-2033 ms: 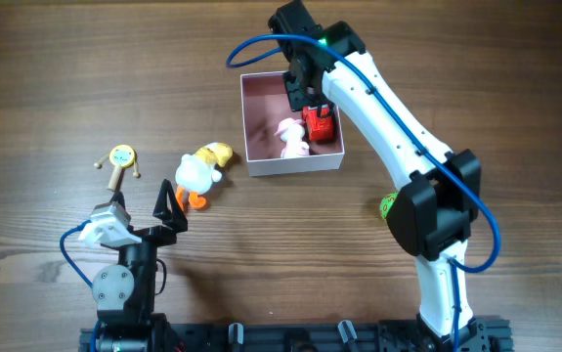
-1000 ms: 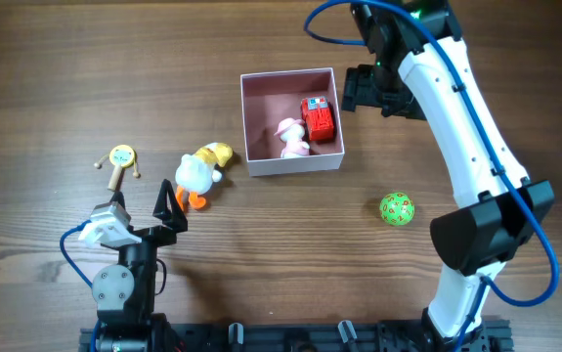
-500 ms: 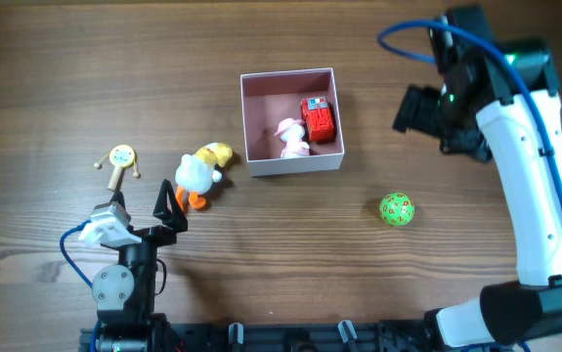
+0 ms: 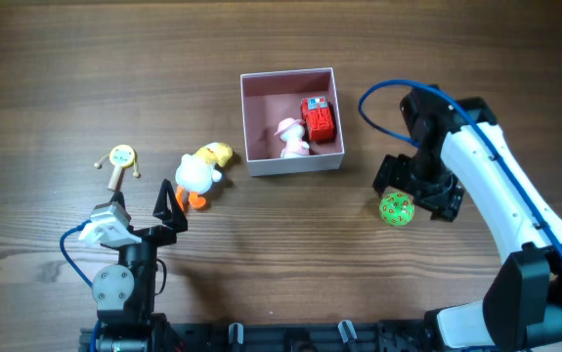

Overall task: Pack container
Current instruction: 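Raise the right gripper and move it right toward the green ball, then lower the right gripper over the green ball and grasp it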

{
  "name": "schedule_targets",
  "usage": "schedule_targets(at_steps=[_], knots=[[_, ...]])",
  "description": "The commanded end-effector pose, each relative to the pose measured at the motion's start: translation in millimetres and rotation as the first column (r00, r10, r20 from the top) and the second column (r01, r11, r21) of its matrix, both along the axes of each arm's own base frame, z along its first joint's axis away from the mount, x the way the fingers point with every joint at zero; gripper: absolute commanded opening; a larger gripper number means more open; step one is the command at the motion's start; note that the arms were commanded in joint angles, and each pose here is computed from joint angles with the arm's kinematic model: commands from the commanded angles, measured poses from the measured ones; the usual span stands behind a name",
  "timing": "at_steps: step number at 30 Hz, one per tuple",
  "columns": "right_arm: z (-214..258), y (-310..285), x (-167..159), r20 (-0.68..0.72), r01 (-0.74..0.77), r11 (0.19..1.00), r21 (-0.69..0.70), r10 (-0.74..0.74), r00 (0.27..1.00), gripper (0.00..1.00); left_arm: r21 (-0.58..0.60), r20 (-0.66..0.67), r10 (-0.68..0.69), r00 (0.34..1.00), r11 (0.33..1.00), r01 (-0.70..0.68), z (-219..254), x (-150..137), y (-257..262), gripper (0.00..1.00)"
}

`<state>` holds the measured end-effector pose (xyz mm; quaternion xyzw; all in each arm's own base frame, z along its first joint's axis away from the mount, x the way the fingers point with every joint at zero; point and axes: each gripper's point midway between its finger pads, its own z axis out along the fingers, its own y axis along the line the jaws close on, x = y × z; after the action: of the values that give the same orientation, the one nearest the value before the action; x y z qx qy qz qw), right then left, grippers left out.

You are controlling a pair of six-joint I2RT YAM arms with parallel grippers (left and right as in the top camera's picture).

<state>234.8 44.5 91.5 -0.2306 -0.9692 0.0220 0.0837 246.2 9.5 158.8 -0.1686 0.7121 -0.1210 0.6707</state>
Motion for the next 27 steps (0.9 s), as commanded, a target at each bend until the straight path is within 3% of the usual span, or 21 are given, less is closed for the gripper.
schedule_targets(at_steps=[1,7,14,27], knots=[[-2,10,2,0.035,-0.048,0.997,0.067,0.046,0.998,1.00,0.001,0.005,-0.002,1.000,1.000,0.002,0,0,0,1.00],[-16,15,12,0.093,-0.117,0.988,0.098,0.108,0.990,1.00,0.001,0.005,-0.002,1.000,1.000,0.002,0,0,0,1.00],[-49,9,-8,0.053,-0.103,0.991,0.084,0.098,0.994,1.00,0.001,0.005,-0.002,1.000,1.000,0.002,0,0,0,1.00],[-54,4,8,0.122,-0.163,0.986,0.046,0.156,0.980,1.00,0.001,0.005,-0.002,1.000,1.000,0.002,0,0,0,1.00]])
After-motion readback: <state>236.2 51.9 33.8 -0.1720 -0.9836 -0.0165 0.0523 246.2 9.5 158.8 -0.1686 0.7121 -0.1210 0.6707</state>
